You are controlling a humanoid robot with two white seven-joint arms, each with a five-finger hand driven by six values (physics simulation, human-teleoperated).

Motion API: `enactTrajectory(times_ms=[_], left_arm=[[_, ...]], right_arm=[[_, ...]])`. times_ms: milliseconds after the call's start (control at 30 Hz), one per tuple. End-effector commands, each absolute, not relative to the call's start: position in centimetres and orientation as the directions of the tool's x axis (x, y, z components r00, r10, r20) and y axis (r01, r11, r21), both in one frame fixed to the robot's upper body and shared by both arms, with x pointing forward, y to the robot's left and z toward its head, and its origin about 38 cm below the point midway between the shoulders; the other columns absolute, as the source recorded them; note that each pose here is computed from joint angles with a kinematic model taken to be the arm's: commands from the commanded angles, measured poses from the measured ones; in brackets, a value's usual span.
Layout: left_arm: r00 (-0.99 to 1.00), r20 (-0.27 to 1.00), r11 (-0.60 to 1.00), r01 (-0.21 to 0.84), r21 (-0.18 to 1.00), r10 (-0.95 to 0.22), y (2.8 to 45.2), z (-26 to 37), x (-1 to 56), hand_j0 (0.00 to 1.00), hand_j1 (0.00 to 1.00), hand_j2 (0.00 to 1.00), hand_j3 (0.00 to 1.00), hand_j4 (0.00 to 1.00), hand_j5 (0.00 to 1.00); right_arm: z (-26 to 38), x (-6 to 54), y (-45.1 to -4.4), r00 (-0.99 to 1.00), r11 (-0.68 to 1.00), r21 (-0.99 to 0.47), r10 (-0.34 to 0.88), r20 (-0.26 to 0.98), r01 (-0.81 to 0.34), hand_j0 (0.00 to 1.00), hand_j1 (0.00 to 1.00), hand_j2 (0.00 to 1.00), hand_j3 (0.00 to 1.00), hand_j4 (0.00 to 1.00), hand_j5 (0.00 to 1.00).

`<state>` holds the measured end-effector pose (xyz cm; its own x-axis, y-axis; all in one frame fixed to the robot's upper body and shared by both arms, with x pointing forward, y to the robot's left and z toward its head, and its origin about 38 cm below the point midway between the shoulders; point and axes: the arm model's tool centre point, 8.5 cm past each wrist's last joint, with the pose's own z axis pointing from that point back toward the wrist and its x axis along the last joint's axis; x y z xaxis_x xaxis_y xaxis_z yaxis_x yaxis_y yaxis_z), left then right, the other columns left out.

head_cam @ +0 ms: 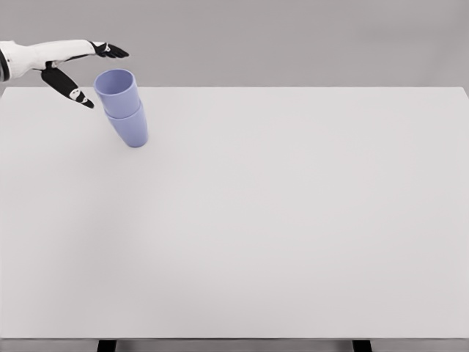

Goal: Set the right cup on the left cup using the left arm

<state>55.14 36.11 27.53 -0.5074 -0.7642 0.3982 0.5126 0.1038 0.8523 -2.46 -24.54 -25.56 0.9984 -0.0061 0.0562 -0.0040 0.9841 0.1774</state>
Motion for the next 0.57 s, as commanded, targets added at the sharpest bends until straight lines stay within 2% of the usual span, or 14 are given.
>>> enactTrajectory(times_ms=[0,67,233,300,433,533], left_arm=[[-0.551,0.401,0.106,0.489,0.866,-0.732,34.9,28.8,55.0,1.0,1.0,1.0,1.0,1.0,1.0],[-0.613,0.364,0.107,0.414,0.904,-0.701,36.3,32.3,52.8,1.0,1.0,1.0,1.0,1.0,1.0],[-0.701,0.376,0.141,0.37,0.918,-0.606,37.6,36.1,47.3,1.0,1.0,1.0,1.0,1.0,1.0],[-0.713,0.401,0.153,0.387,0.909,-0.576,37.8,36.4,45.5,1.0,1.0,1.0,1.0,1.0,1.0],[-0.746,0.469,0.107,0.48,0.871,-0.472,35.1,33.7,41.5,1.0,1.0,1.0,1.0,1.0,1.0],[-0.746,0.498,0.093,0.514,0.853,-0.442,34.3,32.6,40.3,1.0,1.0,1.0,1.0,1.0,1.0]], right_arm=[[-25.6,-2.5,-24.5,0.998,0.984,0.178,-0.006,0.056,-0.004,1.0,1.0,1.0,1.0,1.0,1.0],[-25.6,-2.5,-24.5,0.998,0.984,0.178,-0.006,0.056,-0.004,1.0,1.0,1.0,1.0,1.0,1.0],[-25.6,-2.5,-24.5,0.998,0.984,0.178,-0.006,0.056,-0.004,1.0,1.0,1.0,1.0,1.0,1.0],[-25.6,-2.5,-24.5,0.998,0.984,0.178,-0.006,0.056,-0.004,1.0,1.0,1.0,1.0,1.0,1.0],[-25.6,-2.5,-24.5,0.998,0.984,0.178,-0.006,0.056,-0.004,1.0,1.0,1.0,1.0,1.0,1.0],[-25.6,-2.5,-24.5,0.998,0.984,0.178,-0.006,0.056,-0.004,1.0,1.0,1.0,1.0,1.0,1.0]])
